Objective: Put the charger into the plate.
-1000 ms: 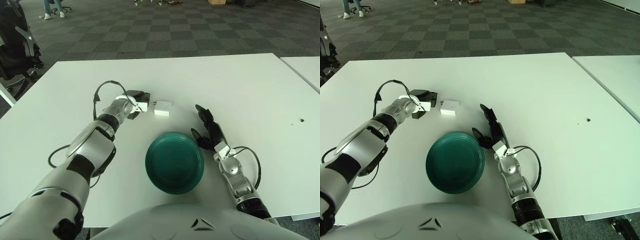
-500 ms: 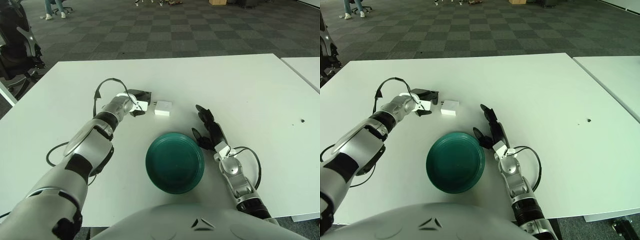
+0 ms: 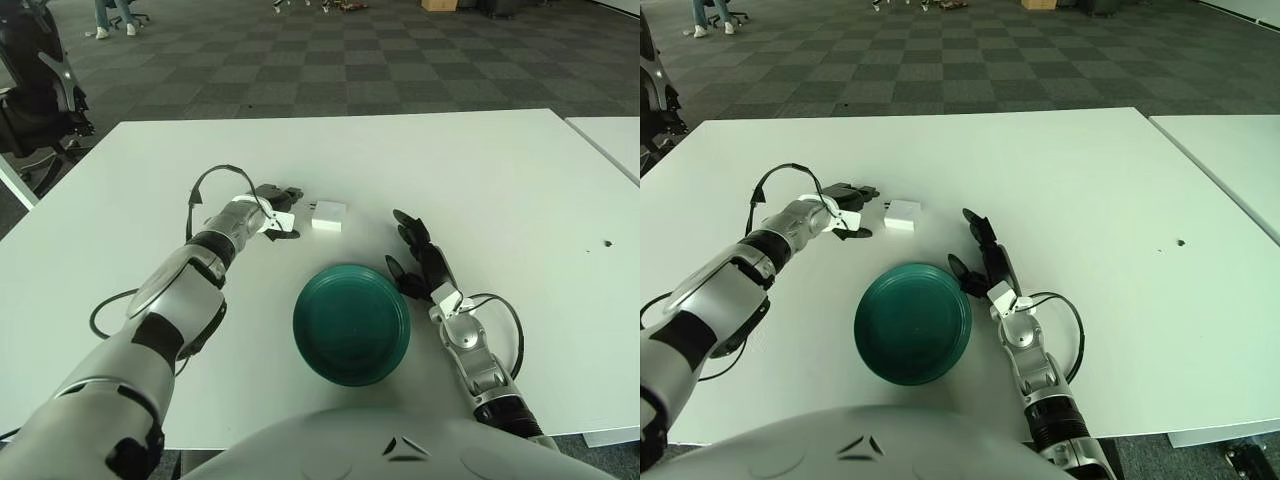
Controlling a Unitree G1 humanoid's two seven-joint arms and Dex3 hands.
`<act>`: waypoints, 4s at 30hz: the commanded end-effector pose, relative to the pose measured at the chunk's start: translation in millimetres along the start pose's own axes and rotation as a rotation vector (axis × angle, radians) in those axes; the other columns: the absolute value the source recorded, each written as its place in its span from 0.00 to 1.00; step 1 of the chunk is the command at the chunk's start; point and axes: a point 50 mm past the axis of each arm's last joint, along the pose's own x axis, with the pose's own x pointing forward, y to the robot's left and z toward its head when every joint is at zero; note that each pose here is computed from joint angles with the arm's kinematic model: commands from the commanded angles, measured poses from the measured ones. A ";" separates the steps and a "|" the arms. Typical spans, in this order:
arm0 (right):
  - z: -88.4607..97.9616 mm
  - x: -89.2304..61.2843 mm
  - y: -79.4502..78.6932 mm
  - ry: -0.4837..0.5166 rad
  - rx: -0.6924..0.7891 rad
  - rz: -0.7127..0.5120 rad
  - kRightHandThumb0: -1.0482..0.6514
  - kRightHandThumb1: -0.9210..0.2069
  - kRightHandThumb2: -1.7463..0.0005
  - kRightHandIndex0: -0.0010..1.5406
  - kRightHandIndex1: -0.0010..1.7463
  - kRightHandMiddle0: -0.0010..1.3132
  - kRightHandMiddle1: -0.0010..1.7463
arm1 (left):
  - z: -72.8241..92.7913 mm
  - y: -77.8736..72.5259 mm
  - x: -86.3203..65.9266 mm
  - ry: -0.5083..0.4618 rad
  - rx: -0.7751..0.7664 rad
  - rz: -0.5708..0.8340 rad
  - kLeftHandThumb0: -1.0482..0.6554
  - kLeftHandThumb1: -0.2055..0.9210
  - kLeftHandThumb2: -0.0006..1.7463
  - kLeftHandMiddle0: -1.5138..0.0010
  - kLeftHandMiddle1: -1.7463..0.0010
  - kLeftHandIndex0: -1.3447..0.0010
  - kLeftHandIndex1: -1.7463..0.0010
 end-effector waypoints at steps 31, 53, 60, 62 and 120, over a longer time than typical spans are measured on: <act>-65.0 -51.5 26.4 0.392 0.009 0.089 0.05 0.00 0.62 0.18 0.02 0.00 0.26 | 9.4 -17.3 3.2 0.000 -0.010 -0.034 0.00 1.00 0.27 1.00 1.00 1.00 1.00; -64.3 -51.8 32.0 0.402 0.024 0.087 0.07 0.00 0.64 0.19 0.02 0.00 0.24 | 23.1 7.0 7.0 -0.038 -0.003 0.061 0.00 1.00 0.23 1.00 1.00 1.00 1.00; -64.8 -50.9 32.6 0.401 0.033 0.078 0.08 0.00 0.66 0.19 0.02 0.00 0.24 | 21.9 20.3 4.8 -0.068 -0.006 0.112 0.00 1.00 0.22 1.00 1.00 1.00 1.00; -64.9 -50.5 33.1 0.403 0.037 0.077 0.08 0.00 0.66 0.19 0.02 0.00 0.24 | 21.7 21.9 4.5 -0.071 -0.008 0.121 0.00 1.00 0.22 1.00 1.00 1.00 1.00; -64.3 -48.7 38.8 0.413 0.041 0.078 0.09 0.00 0.67 0.20 0.02 0.00 0.24 | 50.4 23.4 8.0 -0.181 0.013 0.116 0.00 1.00 0.21 1.00 1.00 1.00 0.72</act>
